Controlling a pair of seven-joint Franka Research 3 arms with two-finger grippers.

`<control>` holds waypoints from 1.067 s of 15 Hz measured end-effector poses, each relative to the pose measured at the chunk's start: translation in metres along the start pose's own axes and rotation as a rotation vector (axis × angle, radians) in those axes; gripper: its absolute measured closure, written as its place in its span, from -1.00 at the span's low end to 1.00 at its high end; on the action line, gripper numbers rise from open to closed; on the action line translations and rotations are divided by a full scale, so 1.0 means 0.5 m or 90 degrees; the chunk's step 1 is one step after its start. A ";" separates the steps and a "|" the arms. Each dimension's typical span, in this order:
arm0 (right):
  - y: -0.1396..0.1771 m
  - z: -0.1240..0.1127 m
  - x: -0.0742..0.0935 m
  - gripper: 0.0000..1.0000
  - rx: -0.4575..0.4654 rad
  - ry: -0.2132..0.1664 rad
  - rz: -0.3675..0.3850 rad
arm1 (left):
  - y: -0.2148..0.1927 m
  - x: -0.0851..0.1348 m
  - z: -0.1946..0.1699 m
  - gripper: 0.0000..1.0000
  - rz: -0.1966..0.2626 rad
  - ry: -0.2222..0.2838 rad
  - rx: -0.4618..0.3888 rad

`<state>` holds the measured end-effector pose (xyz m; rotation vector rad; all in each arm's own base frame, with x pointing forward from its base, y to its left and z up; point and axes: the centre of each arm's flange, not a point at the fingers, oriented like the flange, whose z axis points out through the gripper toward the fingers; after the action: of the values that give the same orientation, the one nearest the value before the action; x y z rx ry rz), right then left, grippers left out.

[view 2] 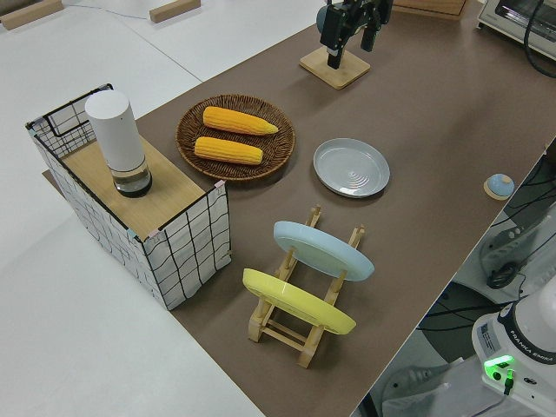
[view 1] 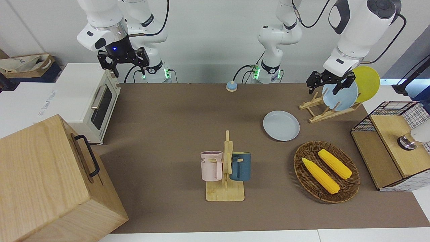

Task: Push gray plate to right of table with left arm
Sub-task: 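Move the left gripper toward the near edge of the gray plate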

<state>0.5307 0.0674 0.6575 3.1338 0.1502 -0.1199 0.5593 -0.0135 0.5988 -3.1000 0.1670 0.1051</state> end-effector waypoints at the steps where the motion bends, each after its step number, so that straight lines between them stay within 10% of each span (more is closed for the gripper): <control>1: 0.000 0.000 0.000 -0.97 0.000 0.000 0.000 | 0.000 0.000 0.000 -0.99 0.000 0.000 0.000; 16: 0.000 0.000 0.000 -0.97 0.000 0.000 0.000 | -0.001 -0.060 -0.007 -0.99 -0.006 -0.014 -0.013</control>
<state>0.5307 0.0674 0.6575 3.1338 0.1502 -0.1199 0.5299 -0.0098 0.6043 -3.1185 0.1521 0.1412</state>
